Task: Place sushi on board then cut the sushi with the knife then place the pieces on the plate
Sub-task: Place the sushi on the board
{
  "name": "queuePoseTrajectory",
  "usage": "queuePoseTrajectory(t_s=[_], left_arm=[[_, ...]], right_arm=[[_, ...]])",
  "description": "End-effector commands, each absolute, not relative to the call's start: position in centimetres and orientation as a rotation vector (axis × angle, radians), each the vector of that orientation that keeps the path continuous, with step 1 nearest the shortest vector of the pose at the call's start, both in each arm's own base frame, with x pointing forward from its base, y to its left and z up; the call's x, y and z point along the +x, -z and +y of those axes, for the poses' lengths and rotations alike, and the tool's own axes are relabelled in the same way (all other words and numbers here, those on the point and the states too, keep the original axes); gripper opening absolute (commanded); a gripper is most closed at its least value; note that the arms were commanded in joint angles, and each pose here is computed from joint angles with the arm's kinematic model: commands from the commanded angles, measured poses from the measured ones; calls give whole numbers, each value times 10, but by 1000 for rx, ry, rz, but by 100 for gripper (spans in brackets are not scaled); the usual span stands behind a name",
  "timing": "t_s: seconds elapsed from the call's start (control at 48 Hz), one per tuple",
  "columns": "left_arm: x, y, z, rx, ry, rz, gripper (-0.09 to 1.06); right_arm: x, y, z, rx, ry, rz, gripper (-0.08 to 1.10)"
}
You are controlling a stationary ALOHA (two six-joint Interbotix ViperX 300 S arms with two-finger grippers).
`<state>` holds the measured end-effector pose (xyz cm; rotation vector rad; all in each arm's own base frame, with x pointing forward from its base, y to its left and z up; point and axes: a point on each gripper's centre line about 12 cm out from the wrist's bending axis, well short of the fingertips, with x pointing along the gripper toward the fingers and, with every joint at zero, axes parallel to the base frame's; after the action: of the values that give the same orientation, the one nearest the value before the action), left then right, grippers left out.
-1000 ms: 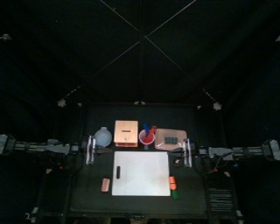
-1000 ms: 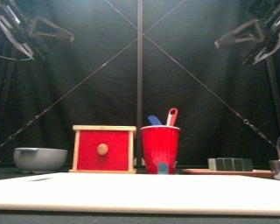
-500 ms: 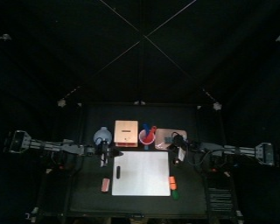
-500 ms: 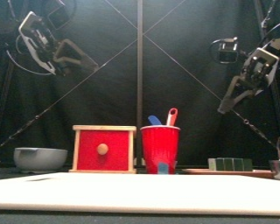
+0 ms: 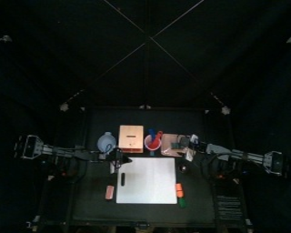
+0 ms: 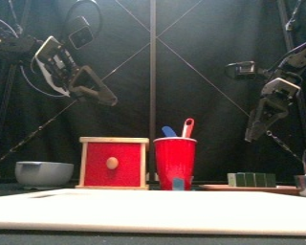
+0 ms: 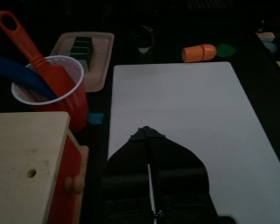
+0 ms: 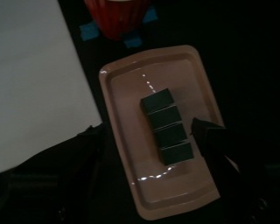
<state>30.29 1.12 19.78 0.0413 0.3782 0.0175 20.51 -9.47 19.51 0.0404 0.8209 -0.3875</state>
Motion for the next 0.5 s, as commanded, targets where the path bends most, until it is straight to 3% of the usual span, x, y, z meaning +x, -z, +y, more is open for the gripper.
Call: queuePoseTrajectory(t_s=[0.021,0.5], left_arm=[[309,-208,12,58,-15,342,2],[309,-211,13,69,-12,334,2]], right_arm=[[211,-205,-103,9,403,805,104],[222,-167,-130,-5,394,1010,100]])
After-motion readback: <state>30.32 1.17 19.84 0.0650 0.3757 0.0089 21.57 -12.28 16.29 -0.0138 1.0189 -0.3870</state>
